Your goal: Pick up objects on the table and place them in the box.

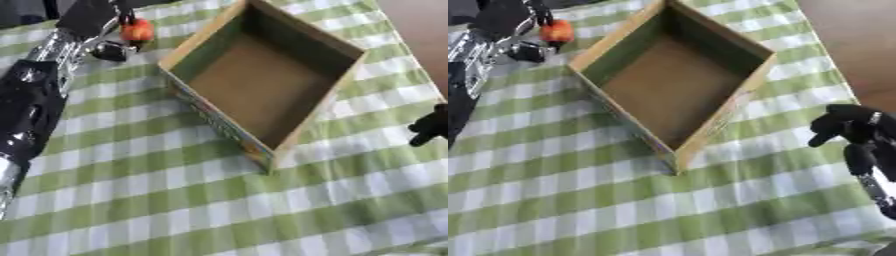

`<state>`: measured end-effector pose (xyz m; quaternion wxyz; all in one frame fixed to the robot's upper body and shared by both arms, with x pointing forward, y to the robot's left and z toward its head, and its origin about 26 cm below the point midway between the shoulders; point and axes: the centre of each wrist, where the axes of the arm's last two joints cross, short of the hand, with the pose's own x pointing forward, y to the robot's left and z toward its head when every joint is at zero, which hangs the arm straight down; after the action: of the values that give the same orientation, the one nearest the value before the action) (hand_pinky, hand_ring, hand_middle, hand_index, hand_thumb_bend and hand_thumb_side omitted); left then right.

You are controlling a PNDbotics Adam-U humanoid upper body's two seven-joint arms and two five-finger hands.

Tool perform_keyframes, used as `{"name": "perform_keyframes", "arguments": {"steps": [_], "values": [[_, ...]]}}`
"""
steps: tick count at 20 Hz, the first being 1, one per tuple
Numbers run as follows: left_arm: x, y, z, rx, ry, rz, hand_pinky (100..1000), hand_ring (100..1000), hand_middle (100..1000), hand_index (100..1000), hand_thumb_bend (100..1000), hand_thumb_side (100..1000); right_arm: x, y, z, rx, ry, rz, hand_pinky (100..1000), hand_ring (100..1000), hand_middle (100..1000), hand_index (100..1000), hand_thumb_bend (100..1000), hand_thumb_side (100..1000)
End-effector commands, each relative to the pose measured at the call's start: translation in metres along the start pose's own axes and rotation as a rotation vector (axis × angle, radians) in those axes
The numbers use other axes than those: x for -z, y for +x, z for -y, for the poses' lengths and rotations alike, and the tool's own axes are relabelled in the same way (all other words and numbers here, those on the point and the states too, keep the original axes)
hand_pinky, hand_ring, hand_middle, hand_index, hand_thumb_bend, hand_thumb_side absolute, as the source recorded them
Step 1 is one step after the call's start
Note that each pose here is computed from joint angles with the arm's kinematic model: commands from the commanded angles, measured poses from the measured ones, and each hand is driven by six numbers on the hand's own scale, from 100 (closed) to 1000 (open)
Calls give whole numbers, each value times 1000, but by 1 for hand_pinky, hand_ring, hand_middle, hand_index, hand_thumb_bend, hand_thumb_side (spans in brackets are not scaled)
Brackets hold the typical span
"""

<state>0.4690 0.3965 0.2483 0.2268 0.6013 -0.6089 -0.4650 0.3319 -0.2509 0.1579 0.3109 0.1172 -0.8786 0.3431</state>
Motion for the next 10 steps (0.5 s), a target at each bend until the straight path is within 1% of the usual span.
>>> {"name": "perform_keyframes", "arguments": {"steps": [1,5,6,8,10], "values": [[3,-16,-25,-12,115,4,497,432,401,555,213,148,2,5,4,-15,4,17,790,617,696,869,100,564],[5,-18,-42,-46,125,50,511,443,414,567,200,152,-2,4,4,-14,0,6,790,618,697,869,100,561],[6,-18,-48,-57,126,67,513,445,414,570,172,147,-3,4,4,-13,-1,4,790,618,697,869,100,560],[8,-17,-60,-84,132,102,517,447,416,573,156,146,-4,3,4,-13,0,-1,790,619,698,869,100,558],[9,-13,-73,-111,137,150,519,449,418,575,160,144,-5,3,4,-14,-1,-5,790,619,698,870,100,557]]}}
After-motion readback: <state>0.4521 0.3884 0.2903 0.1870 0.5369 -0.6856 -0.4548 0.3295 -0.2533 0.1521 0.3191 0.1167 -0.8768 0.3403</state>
